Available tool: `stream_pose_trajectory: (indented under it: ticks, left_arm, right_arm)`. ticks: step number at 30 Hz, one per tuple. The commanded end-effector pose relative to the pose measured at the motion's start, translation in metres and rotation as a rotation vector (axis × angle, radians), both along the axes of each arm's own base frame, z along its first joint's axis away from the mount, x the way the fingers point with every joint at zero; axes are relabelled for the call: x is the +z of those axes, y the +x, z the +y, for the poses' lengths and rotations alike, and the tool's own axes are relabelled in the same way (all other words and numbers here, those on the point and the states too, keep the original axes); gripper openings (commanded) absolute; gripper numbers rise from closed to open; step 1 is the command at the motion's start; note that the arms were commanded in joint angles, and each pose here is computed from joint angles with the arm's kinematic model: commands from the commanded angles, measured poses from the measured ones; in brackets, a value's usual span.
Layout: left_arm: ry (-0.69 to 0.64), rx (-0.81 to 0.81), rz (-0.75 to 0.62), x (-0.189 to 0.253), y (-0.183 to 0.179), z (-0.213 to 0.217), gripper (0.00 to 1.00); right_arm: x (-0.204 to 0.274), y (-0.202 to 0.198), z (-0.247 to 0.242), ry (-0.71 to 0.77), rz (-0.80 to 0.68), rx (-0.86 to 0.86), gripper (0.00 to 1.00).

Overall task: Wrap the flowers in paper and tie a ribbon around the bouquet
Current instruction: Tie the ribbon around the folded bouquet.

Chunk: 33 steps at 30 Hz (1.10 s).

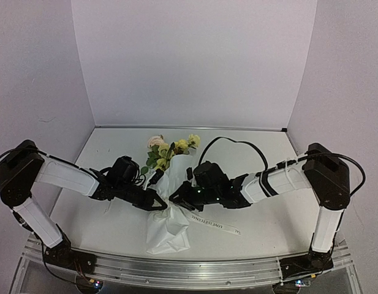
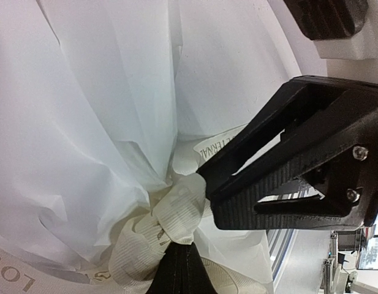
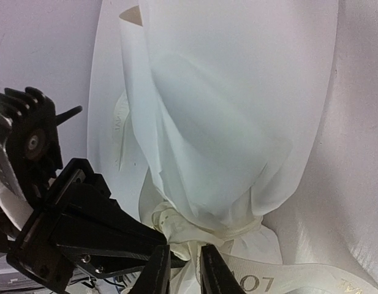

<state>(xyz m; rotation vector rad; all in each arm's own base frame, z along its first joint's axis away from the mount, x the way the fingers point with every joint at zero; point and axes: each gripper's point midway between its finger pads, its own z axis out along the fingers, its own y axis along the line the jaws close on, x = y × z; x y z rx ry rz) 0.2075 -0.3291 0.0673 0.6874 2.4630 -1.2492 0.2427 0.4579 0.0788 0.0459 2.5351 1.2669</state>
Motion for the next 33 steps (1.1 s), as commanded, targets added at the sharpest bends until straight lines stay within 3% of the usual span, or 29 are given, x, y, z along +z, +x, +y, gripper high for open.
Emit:
stream_pose_trajectory:
  ticks: [1, 14, 33]
  left_arm:
    - [-0.011, -0.007, -0.026, 0.010, 0.005, -0.004, 0.00]
    - [-0.056, -0.060, -0.054, 0.022, -0.002, -0.008, 0.00]
    - [-0.057, -0.089, -0.071, 0.027, -0.002, -0.010, 0.01]
  right_arm:
    - [0.040, 0.008, 0.003, 0.084, -0.072, -0.021, 0.23]
    - [0.025, 0.006, 0.007, 0.032, -0.023, -0.020, 0.30]
    - [0.009, 0.002, 0.004, 0.003, 0.012, -0.017, 0.23]
